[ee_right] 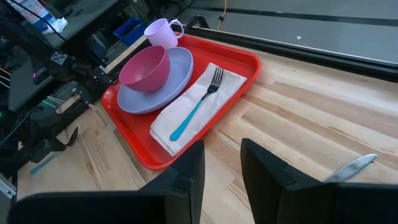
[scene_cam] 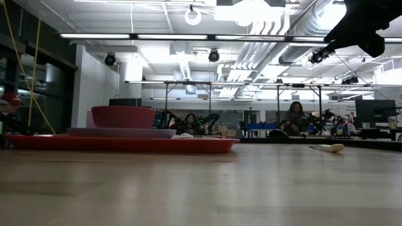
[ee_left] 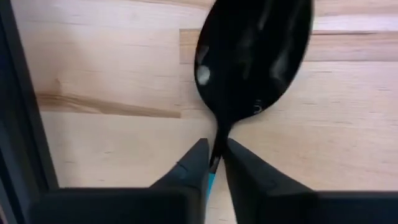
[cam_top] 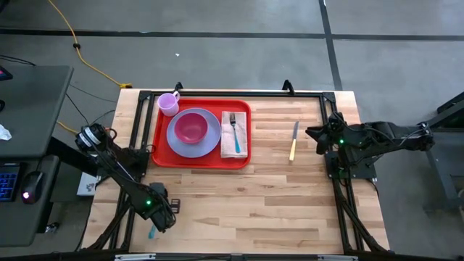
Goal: Set up tray
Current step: Put the blue spoon on the white table napkin to the left of the blue fork
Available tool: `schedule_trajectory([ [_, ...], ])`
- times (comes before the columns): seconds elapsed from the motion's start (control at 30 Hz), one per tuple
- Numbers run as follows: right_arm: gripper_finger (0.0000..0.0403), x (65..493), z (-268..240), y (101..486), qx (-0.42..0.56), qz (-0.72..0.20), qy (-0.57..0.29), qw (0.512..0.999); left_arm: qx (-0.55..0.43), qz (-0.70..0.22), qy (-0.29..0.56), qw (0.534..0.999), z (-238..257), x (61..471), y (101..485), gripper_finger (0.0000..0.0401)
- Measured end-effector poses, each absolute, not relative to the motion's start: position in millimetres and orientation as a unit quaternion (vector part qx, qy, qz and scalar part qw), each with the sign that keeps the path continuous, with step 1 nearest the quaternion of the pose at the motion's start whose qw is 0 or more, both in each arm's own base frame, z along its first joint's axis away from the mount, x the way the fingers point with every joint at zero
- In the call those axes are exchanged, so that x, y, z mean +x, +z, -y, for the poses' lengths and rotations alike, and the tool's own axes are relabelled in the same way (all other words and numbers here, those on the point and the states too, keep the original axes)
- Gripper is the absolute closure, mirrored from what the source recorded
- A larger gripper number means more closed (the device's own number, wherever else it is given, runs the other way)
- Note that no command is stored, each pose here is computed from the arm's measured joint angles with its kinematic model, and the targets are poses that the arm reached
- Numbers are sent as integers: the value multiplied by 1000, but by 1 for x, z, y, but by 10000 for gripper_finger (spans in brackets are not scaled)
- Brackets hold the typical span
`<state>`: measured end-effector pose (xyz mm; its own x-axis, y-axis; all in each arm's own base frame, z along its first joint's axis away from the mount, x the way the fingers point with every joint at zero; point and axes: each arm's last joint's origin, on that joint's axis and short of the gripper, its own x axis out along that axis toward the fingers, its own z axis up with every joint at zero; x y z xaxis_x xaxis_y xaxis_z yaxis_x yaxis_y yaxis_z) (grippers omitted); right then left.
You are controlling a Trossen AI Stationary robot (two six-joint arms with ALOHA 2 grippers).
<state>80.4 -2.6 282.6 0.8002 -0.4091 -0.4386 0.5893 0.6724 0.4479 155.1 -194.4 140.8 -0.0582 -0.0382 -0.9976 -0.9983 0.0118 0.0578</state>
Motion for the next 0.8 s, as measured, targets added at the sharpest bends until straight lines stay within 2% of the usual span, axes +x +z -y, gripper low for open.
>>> schedule_trajectory([
  [0.17,320,80,3,283,295,-152,-277,902,-490,-525,501,483,195,156,139,368],
  [0.27,320,81,3,283,296,-150,-276,902,-492,-520,499,488,195,156,139,388],
  [0.47,320,81,3,283,296,-149,-276,902,-497,-514,501,488,195,157,139,389],
  [0.8,320,81,3,283,295,-149,-276,903,-527,-478,482,512,199,164,155,390],
])
